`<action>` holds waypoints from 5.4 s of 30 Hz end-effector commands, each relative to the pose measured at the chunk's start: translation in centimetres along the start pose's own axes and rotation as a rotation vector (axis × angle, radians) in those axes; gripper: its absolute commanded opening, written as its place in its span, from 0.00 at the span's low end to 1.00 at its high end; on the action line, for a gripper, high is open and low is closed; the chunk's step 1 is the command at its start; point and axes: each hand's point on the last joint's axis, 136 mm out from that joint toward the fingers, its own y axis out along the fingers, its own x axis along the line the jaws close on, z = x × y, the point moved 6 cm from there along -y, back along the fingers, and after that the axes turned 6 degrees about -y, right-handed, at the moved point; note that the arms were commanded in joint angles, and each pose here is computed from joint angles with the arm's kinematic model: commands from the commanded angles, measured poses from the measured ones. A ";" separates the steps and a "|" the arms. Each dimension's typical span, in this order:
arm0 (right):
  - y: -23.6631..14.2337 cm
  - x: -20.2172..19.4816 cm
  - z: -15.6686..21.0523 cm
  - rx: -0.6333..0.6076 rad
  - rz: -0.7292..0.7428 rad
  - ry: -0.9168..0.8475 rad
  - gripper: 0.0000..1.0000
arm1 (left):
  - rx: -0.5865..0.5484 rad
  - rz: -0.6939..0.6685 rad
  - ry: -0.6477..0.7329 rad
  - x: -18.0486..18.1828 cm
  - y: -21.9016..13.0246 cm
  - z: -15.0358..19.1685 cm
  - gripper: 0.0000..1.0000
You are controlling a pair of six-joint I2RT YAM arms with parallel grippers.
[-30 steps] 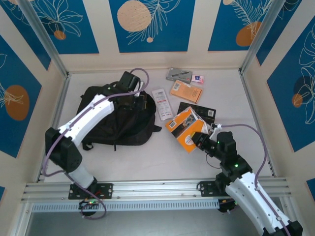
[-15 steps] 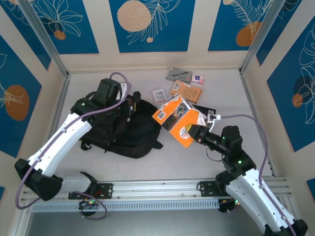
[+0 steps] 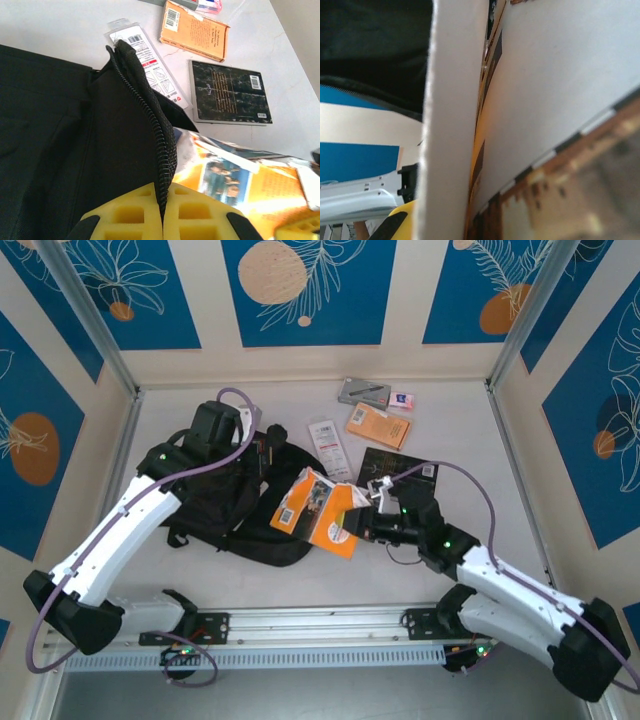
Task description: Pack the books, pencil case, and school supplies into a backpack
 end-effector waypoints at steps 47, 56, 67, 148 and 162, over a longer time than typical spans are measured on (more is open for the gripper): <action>22.5 1.6 -8.8 0.085 0.023 0.079 0.55 | -0.118 0.163 0.023 -2.0 -3.1 -2.5 0.00; 16.9 1.5 -8.9 0.065 0.039 -0.005 0.62 | -0.111 0.092 -0.023 -0.2 -1.9 -2.3 0.00; 9.5 0.9 -8.9 -0.012 0.051 -0.097 0.53 | -0.107 -0.172 -0.110 4.1 0.8 -1.4 0.02; 6.9 -11.4 -9.6 0.310 0.539 0.135 0.65 | -0.291 -0.433 -0.417 12.9 -1.2 -3.0 0.00; 7.9 -16.3 -9.9 0.296 0.858 0.131 0.67 | -0.157 -0.227 -0.439 11.7 2.8 -1.2 0.00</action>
